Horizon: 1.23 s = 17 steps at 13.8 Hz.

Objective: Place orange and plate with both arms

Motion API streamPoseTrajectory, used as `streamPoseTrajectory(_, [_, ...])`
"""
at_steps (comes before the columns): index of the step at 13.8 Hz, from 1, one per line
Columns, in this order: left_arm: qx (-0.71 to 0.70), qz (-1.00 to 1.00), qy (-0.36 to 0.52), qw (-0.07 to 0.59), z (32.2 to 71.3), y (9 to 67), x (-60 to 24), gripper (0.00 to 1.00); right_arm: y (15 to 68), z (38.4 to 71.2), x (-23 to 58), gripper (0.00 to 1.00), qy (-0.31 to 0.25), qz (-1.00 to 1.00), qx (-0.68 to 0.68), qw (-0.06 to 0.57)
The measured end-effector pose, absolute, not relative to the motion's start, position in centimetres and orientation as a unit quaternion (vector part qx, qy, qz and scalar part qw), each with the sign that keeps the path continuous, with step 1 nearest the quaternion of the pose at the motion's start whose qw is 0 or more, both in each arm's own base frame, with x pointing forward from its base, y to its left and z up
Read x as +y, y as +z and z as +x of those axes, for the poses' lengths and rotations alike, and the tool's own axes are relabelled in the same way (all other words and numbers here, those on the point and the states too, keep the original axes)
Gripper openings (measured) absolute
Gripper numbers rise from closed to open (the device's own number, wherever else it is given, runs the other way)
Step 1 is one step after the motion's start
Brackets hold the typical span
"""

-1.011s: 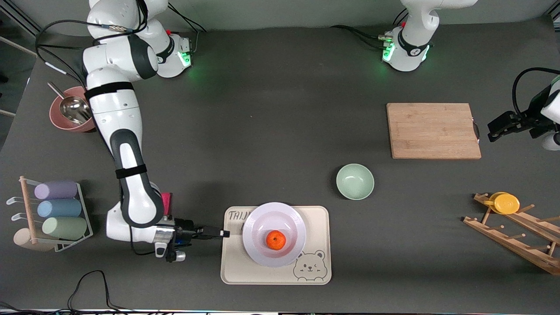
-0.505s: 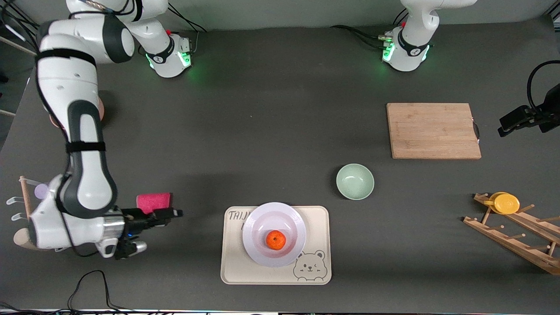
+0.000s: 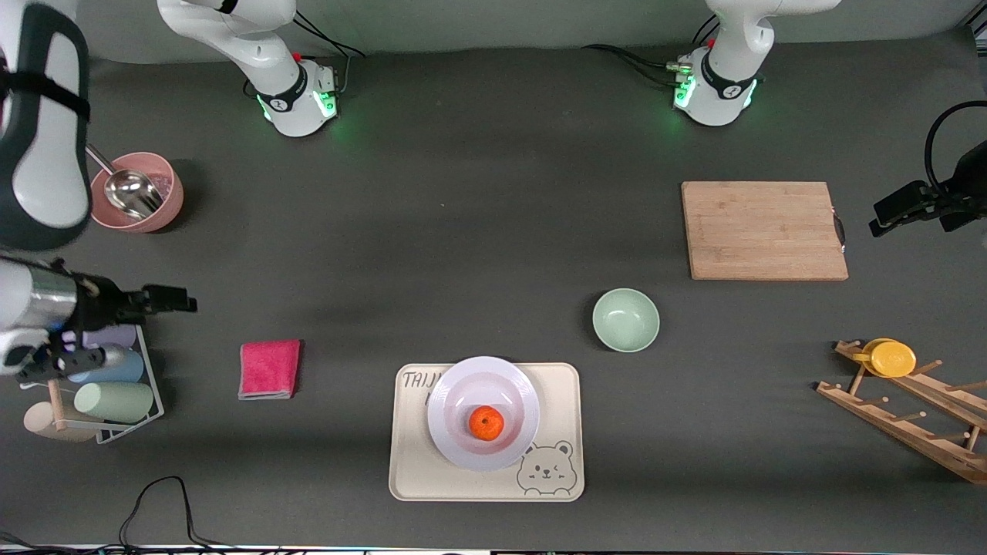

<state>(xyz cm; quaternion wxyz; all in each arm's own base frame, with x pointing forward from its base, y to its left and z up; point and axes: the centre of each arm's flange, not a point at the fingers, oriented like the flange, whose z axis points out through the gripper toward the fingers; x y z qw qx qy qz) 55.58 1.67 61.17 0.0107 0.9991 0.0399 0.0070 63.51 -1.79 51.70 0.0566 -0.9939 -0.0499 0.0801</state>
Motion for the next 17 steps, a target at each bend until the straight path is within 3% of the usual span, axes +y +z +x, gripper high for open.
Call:
streamPoseTrajectory(5, [0.049,0.999,0.005,0.001,55.7,61.0,1.9,1.00,56.1,59.0,-3.1,1.00,0.051,-0.998,-0.012,0.034])
streamPoseTrajectory(17, [0.048,0.998,0.004,-0.032,55.8,60.8,2.5,1.00,56.4,58.8,-2.3,1.00,0.053,-0.998,0.011,0.012])
